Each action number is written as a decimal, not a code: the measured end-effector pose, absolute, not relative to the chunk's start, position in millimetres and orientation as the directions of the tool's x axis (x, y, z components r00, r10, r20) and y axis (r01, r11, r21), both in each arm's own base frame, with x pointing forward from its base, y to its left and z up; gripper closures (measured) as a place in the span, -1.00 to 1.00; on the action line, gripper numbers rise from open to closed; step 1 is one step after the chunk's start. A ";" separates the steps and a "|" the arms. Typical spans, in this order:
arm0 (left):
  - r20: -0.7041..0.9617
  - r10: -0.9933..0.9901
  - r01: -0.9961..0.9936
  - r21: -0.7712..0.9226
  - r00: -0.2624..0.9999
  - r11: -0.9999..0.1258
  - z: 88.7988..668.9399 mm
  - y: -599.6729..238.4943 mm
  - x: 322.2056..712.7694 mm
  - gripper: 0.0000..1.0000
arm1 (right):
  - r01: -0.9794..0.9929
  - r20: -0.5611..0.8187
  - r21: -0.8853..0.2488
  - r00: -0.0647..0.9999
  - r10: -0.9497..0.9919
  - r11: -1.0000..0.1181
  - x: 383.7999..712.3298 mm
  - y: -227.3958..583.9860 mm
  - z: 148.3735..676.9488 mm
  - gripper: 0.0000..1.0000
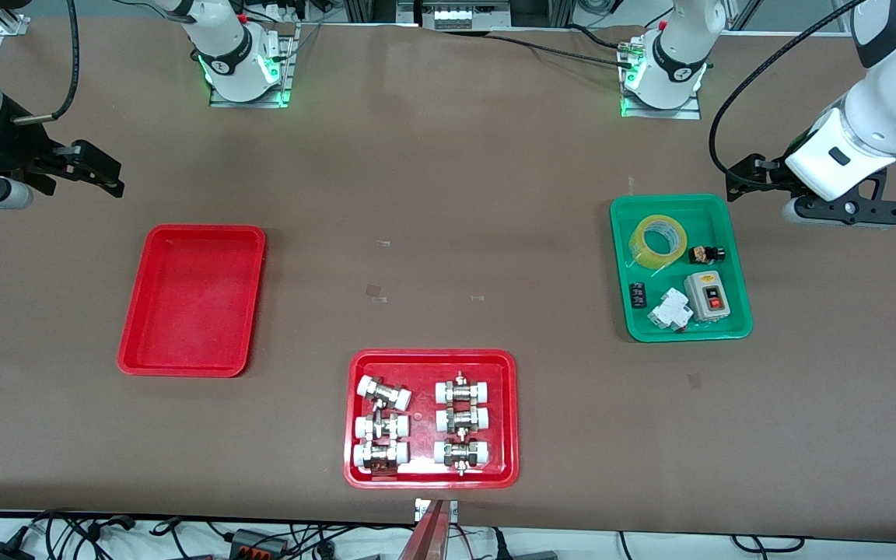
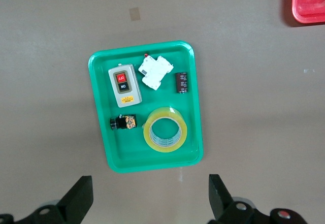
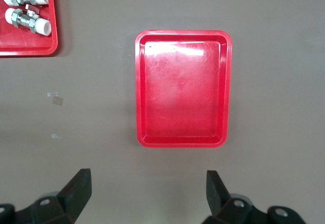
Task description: Left arm passes tape to right arm into tray
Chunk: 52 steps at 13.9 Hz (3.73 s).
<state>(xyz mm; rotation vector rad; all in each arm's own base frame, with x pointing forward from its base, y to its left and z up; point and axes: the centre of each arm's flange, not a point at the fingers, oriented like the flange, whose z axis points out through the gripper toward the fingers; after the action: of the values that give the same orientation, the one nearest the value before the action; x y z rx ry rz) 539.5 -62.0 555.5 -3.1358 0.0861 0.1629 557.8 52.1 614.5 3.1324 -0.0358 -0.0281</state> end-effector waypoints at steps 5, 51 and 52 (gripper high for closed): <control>-0.115 -0.056 -0.056 0.002 0.992 -0.998 554.6 -62.5 538.1 -1.00 | -0.023 -0.021 0.009 1.000 -0.024 -1.000 557.7 52.0 614.0 -1.00; -0.366 -0.087 -0.085 0.020 0.926 -0.996 223.0 -10.2 499.2 0.57 | -0.021 -0.009 0.007 1.000 -0.021 -1.000 557.1 52.6 621.1 -1.00; -0.363 -0.108 -0.107 0.021 0.925 -0.994 240.4 -8.9 509.5 0.57 | -0.024 -0.010 0.007 1.000 -0.024 -1.000 557.8 51.2 620.2 -1.00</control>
<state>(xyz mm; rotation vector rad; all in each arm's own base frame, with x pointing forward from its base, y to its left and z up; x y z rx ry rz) 509.5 -8.9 240.4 -3.0833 0.1722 0.5816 557.8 51.2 620.2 3.1344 -0.0375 -0.0165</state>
